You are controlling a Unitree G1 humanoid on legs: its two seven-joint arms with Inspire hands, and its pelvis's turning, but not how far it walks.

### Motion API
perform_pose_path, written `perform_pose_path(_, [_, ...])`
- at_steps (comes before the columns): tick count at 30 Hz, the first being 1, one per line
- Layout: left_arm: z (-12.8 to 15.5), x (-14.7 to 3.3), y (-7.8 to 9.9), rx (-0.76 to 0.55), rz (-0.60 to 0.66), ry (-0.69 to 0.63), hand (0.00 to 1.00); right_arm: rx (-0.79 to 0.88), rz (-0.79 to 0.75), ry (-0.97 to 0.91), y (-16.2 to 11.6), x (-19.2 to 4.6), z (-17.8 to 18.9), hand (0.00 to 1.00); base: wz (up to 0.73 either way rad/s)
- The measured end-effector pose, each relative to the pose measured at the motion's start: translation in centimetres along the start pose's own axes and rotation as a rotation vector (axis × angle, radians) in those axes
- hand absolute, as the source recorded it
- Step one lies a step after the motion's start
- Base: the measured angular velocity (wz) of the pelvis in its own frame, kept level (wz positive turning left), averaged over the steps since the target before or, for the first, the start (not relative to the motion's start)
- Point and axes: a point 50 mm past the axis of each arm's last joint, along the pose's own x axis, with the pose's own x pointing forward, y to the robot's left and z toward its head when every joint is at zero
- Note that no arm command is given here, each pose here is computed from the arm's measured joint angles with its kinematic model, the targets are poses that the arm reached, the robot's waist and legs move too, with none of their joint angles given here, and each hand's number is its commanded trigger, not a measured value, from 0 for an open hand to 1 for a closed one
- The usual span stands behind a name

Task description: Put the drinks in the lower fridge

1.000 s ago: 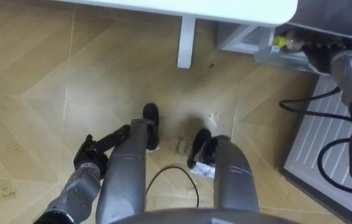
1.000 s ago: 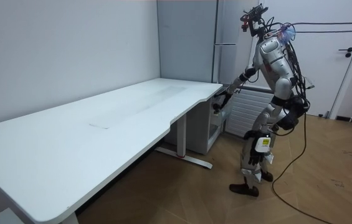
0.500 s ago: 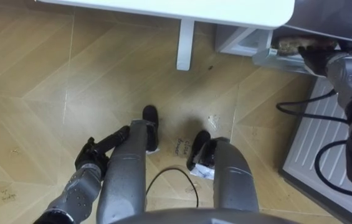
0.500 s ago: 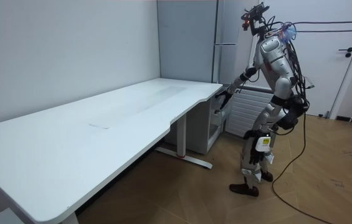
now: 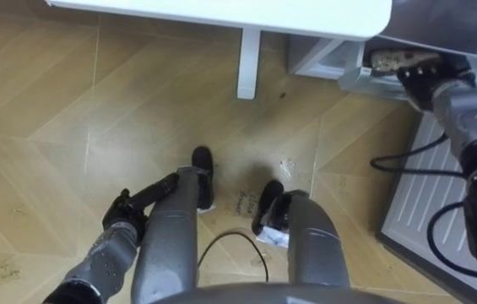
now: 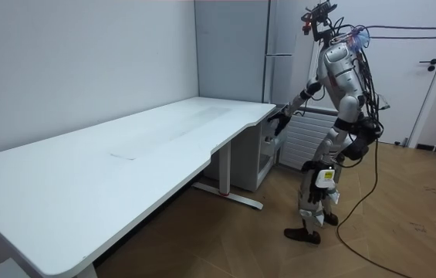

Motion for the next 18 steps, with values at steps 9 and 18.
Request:
perform_pose_path(9, [0.3, 0.5, -0.3, 0.034, -0.012, 0.005, 0.00, -0.032, -0.013, 0.008, -2.0, 0.1, -0.5, 0.00, -0.03])
perform_pose_path(18, [-0.2, 1.0, -0.2, 0.032, 0.012, 0.036, 0.00, -0.054, -0.073, 0.028, -4.1, 0.1, -1.4, 0.00, -0.02])
